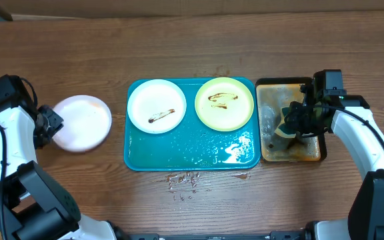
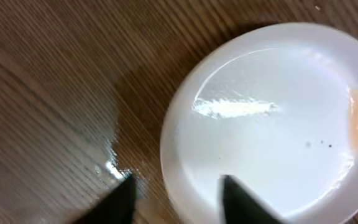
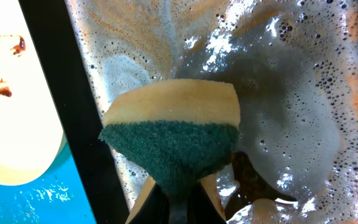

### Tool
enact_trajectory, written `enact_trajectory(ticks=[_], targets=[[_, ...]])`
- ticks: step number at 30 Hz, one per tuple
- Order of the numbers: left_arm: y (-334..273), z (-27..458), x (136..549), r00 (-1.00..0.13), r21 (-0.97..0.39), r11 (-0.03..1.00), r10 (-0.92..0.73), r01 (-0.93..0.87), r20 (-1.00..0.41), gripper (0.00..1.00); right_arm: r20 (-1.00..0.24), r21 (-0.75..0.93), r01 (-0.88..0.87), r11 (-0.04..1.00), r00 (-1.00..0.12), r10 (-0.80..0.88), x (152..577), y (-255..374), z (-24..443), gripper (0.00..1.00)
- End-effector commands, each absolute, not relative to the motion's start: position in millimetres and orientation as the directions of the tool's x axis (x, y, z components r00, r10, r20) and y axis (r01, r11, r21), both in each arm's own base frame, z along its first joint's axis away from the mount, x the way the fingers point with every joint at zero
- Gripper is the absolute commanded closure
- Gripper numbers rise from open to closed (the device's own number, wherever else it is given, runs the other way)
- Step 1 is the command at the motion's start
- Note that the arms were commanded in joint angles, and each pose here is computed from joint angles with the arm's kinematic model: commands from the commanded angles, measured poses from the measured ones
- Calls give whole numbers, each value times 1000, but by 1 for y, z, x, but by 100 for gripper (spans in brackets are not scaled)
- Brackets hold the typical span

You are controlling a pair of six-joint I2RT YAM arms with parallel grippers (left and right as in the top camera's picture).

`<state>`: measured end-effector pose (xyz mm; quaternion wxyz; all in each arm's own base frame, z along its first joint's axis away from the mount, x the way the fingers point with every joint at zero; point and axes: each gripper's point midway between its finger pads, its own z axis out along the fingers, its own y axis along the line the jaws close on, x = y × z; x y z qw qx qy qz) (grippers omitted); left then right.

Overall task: Clean dirty plates on tray and stack at the side
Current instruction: 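Place the cleaned plate on the table left of the tray, then grip the white plate with left gripper and drag it toward tray center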

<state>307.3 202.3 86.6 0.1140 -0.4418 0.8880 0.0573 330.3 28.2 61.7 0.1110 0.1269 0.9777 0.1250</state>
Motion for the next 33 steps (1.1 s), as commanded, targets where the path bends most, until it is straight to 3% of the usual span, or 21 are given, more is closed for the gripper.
enact_trajectory(ticks=[1,5,8,10,13,21,33], targets=[[190,93,316,-589,-77,619,-774,-782,-232,32,-171,278,221,935,-946,274,327,29,60,96],[139,106,344,-686,-312,703,-704,-639,-182,35,-144,272,228,935,-951,273,321,29,59,96],[90,118,366,-807,-436,793,-550,-425,-216,34,-128,269,207,941,-960,248,315,31,58,96],[59,116,372,-884,-393,878,-389,-272,-258,32,-126,293,141,946,-975,184,312,38,61,96],[39,111,374,-916,-307,928,-299,-213,-269,29,-152,241,114,964,-976,153,317,33,66,96],[-20,109,374,-954,-282,957,-141,-64,-263,29,-299,173,36,984,-950,87,352,26,69,96],[-35,105,368,-965,-237,971,-83,-23,-247,30,-139,164,5,986,-990,28,342,43,-10,96]])
